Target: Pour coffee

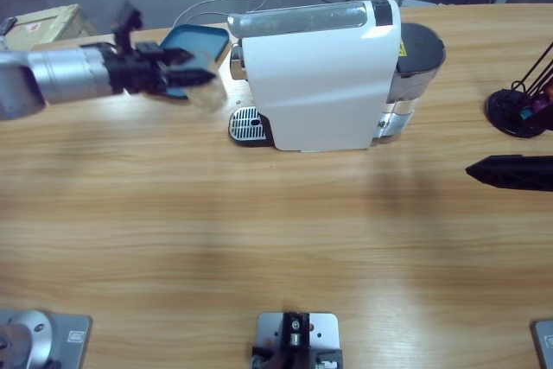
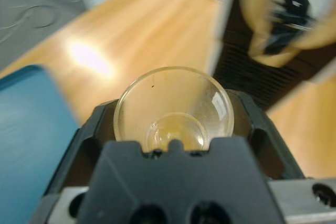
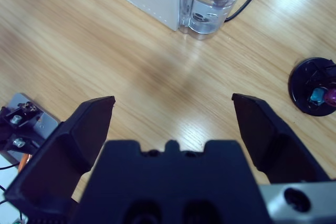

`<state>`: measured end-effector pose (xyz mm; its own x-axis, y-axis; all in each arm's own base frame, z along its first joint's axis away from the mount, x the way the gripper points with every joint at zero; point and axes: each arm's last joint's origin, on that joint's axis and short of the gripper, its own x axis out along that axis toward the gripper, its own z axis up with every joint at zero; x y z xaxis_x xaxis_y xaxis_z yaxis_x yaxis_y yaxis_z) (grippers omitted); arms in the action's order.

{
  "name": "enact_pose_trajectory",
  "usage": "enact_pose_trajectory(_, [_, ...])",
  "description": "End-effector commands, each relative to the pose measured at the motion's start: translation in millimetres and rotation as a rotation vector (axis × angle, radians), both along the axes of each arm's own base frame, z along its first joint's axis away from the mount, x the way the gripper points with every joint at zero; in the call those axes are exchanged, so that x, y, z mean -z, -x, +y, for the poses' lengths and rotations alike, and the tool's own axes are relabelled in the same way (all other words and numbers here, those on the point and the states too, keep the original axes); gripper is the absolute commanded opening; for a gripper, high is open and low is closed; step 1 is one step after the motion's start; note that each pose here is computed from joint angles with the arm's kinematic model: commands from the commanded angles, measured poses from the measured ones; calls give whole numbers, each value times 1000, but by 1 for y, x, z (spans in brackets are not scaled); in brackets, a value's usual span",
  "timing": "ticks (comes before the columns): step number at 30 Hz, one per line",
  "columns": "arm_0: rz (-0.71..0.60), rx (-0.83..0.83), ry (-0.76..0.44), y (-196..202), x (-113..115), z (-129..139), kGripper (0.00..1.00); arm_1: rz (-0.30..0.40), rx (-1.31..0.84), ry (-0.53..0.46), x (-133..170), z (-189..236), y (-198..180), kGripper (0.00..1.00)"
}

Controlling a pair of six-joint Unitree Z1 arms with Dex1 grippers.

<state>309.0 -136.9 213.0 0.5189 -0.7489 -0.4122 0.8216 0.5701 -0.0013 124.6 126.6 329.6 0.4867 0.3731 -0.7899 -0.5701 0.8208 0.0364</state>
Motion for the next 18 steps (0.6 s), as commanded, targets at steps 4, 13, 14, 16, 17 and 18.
enact_pose_trajectory(4, [-36, -418, -48, -107, 12, 11, 0, 35, 6, 64, 16, 4, -3, 1000])
enact_pose_trajectory(13, [46, -528, -120, -136, 34, 15, 0, 37, 13, 77, 20, 2, -2, 1000])
enact_pose_trajectory(14, [52, -531, -124, -138, 33, 15, 0, 38, 13, 78, 21, 3, -3, 1000])
enact_pose_trajectory(16, [81, -536, -143, -142, 33, 14, 0, 41, 14, 82, 22, 5, -6, 1000])
enact_pose_trajectory(17, [107, -538, -159, -145, 33, 14, 0, 40, 15, 79, 21, 6, -6, 1000])
enact_pose_trajectory(18, [130, -538, -171, -147, 33, 13, 0, 39, 17, 78, 21, 6, -7, 1000])
